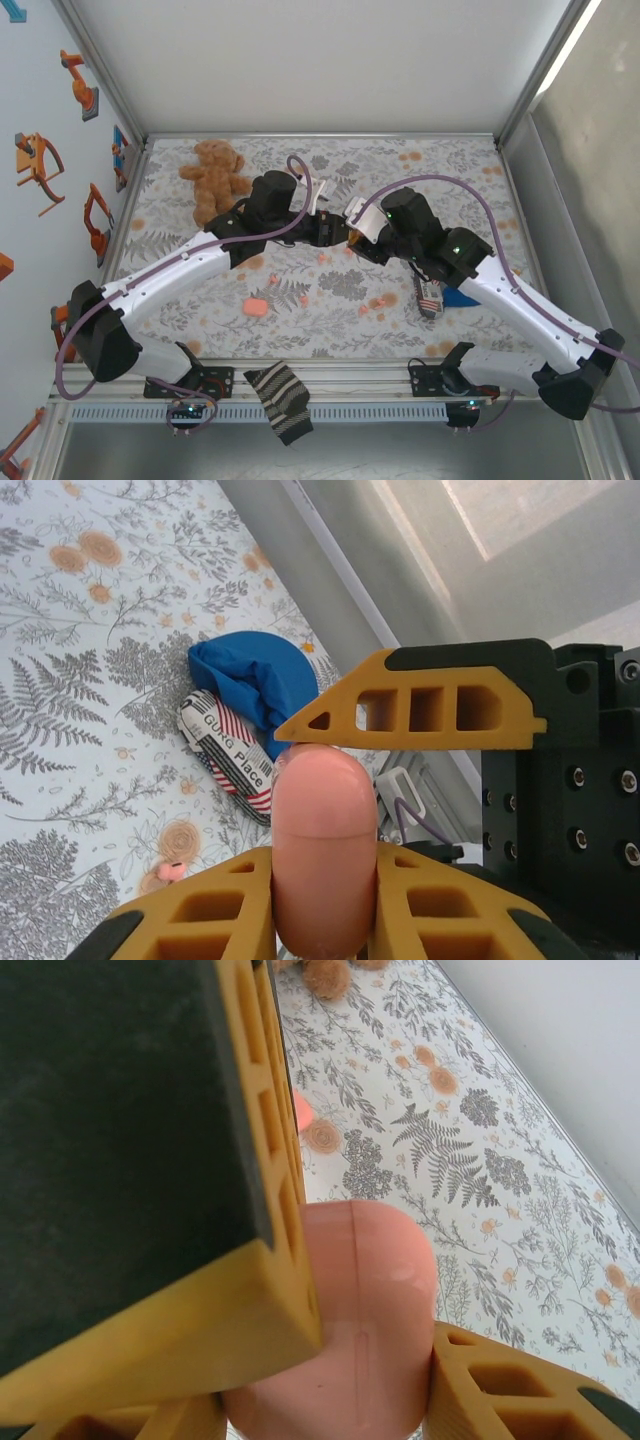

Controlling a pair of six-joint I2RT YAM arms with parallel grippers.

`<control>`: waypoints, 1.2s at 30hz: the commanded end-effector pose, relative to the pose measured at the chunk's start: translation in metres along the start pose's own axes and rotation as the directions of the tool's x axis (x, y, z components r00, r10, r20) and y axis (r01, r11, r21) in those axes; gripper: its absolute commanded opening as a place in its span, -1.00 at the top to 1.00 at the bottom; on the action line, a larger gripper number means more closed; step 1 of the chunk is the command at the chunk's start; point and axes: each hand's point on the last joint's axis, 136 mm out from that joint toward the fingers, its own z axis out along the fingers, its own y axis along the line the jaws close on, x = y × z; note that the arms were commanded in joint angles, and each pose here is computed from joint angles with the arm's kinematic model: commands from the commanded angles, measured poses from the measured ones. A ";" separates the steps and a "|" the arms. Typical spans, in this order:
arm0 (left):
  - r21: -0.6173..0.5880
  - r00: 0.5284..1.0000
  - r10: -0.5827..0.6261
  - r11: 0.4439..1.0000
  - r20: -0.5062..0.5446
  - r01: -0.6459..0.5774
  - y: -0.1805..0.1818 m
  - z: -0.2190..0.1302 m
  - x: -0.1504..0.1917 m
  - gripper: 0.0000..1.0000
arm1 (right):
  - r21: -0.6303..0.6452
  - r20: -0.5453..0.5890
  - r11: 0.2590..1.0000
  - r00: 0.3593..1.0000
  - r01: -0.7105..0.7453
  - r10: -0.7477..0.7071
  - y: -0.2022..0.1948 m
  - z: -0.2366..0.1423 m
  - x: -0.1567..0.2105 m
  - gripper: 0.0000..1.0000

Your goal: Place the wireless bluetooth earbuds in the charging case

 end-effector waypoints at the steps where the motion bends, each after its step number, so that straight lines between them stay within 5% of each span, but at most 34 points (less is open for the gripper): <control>1: 0.022 1.000 0.020 1.000 -0.001 -0.020 -0.011 -0.003 -0.003 0.66 | 0.043 0.034 0.999 0.999 -0.012 0.011 -0.009 -0.007 -0.014 0.37; 5: 0.003 0.999 0.030 1.000 0.023 -0.030 -0.009 -0.007 -0.005 0.69 | 0.051 0.051 0.997 0.997 -0.056 0.053 -0.011 -0.008 -0.017 0.12; 12: -0.033 0.990 0.084 0.996 0.116 -0.081 0.002 -0.024 -0.011 0.81 | 0.006 0.169 0.995 0.981 -0.101 0.098 -0.006 -0.033 -0.035 -0.69; 17: -0.042 0.966 0.084 0.996 0.243 -0.077 0.026 -0.052 -0.025 1.00 | -0.084 0.291 0.986 0.943 -0.145 0.163 0.001 -0.062 -0.052 -0.96; 22: -0.076 0.900 0.202 0.979 0.385 -0.188 0.020 -0.088 -0.033 1.00 | -0.205 0.406 0.947 0.859 -0.247 0.312 -0.005 -0.083 -0.060 -0.99; 27: -0.111 0.778 0.324 0.942 0.539 -0.315 -0.001 -0.127 -0.037 1.00 | -0.411 0.486 0.861 0.728 -0.299 0.484 -0.010 -0.098 -0.075 -0.98; 36: -0.048 0.636 0.406 0.863 0.656 -0.502 -0.046 -0.160 -0.030 1.00 | -0.701 0.436 0.687 0.647 -0.192 0.626 0.006 -0.095 -0.117 -0.79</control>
